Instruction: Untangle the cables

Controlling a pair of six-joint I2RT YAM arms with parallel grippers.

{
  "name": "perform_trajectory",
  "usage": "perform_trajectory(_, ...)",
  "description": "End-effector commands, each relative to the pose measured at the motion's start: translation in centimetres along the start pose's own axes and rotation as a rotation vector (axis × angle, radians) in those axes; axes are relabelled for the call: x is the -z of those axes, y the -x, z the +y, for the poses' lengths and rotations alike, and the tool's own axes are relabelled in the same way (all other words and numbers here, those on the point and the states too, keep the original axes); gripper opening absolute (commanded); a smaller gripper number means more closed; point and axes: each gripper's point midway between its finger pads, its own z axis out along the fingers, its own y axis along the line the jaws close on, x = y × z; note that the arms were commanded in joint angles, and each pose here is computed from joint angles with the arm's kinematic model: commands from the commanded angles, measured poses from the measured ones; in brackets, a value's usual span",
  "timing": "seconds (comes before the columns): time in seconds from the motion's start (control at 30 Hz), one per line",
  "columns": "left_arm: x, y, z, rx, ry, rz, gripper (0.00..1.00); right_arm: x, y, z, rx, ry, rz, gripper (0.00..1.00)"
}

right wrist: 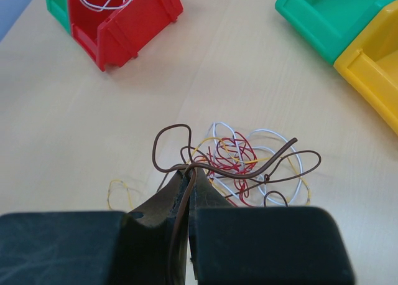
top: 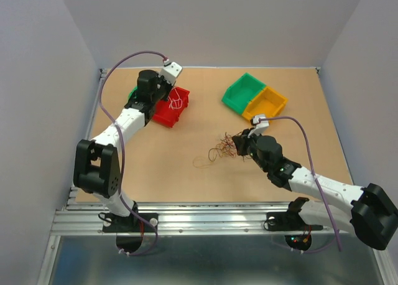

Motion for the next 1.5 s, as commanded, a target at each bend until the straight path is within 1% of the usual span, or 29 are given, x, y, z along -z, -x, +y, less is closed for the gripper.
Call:
perform_trajectory(0.0,-0.8,3.1,2.9,-0.019,0.074,-0.095,0.00,-0.1,2.7,1.2,-0.012,0.036,-0.069,0.00)
perform_trajectory(0.27,-2.3,-0.4,1.9,-0.026,0.058,-0.032,0.00,0.0,2.1,0.8,-0.012,0.027,-0.067,0.01)
perform_trajectory(0.4,-3.4,-2.9,1.9,-0.030,0.077,0.029,0.00,-0.1,2.0,0.7,-0.013,0.024,-0.066,0.01)
perform_trajectory(0.57,-4.4,-5.0,2.1,-0.026,0.098,0.092,0.00,-0.1,1.9,0.7,-0.015,0.024,-0.062,0.00)
perform_trajectory(0.73,-4.5,-5.7,2.5,-0.024,0.117,0.126,0.00,0.0,1.7,0.6,-0.016,0.022,-0.060,0.01)
perform_trajectory(0.77,-4.3,-5.6,2.6,-0.024,0.120,0.126,0.02,0.0,1.8,0.6,-0.016,0.019,-0.061,0.01)
perform_trajectory(0.8,-4.1,-5.5,2.6,-0.022,0.121,0.125,0.07,0.0,1.8,0.6,-0.016,0.019,-0.063,0.01)
perform_trajectory(0.83,-3.6,-4.5,2.8,-0.019,0.117,0.099,0.18,0.0,1.8,0.6,-0.015,0.018,-0.064,0.01)
perform_trajectory(0.9,-2.9,-3.6,2.4,-0.016,0.091,0.078,0.26,0.0,1.8,0.5,-0.016,0.016,-0.064,0.01)
perform_trajectory(0.93,-2.3,-2.4,2.3,-0.010,0.077,0.048,0.35,0.0,1.8,0.5,-0.020,0.016,-0.063,0.01)
perform_trajectory(1.0,-1.7,-1.6,2.1,-0.003,0.058,0.033,0.41,-0.1,1.5,0.5,-0.016,0.016,-0.054,0.01)
perform_trajectory(1.03,-1.2,-0.9,1.9,0.002,0.041,0.023,0.48,-0.1,1.5,0.5,-0.015,0.016,-0.054,0.01)
perform_trajectory(1.1,-0.4,-0.1,1.6,0.016,0.019,0.023,0.54,-0.3,1.6,0.7,-0.013,0.020,-0.051,0.00)
perform_trajectory(1.17,0.3,0.4,1.4,0.034,0.011,0.025,0.58,-0.4,1.6,1.2,-0.010,0.042,-0.040,0.01)
perform_trajectory(1.23,1.7,1.6,-0.5,0.052,-0.064,0.006,0.60,-0.5,1.9,2.3,-0.011,0.087,-0.020,0.00)
perform_trajectory(1.3,2.8,2.4,-3.4,0.050,-0.158,-0.017,0.60,-0.5,2.1,3.4,-0.007,0.136,0.001,0.00)
perform_trajectory(1.37,4.9,3.3,-7.2,0.032,-0.257,-0.054,0.60,-0.3,3.2,5.3,-0.009,0.217,-0.003,0.00)
perform_trajectory(1.4,5.8,4.6,-11.1,0.007,-0.338,-0.092,0.60,-0.2,3.7,5.8,-0.010,0.240,-0.007,0.01)
perform_trajectory(1.47,8.1,5.1,-14.6,0.015,-0.422,-0.141,0.61,-0.1,4.8,6.6,-0.012,0.269,-0.021,0.01)
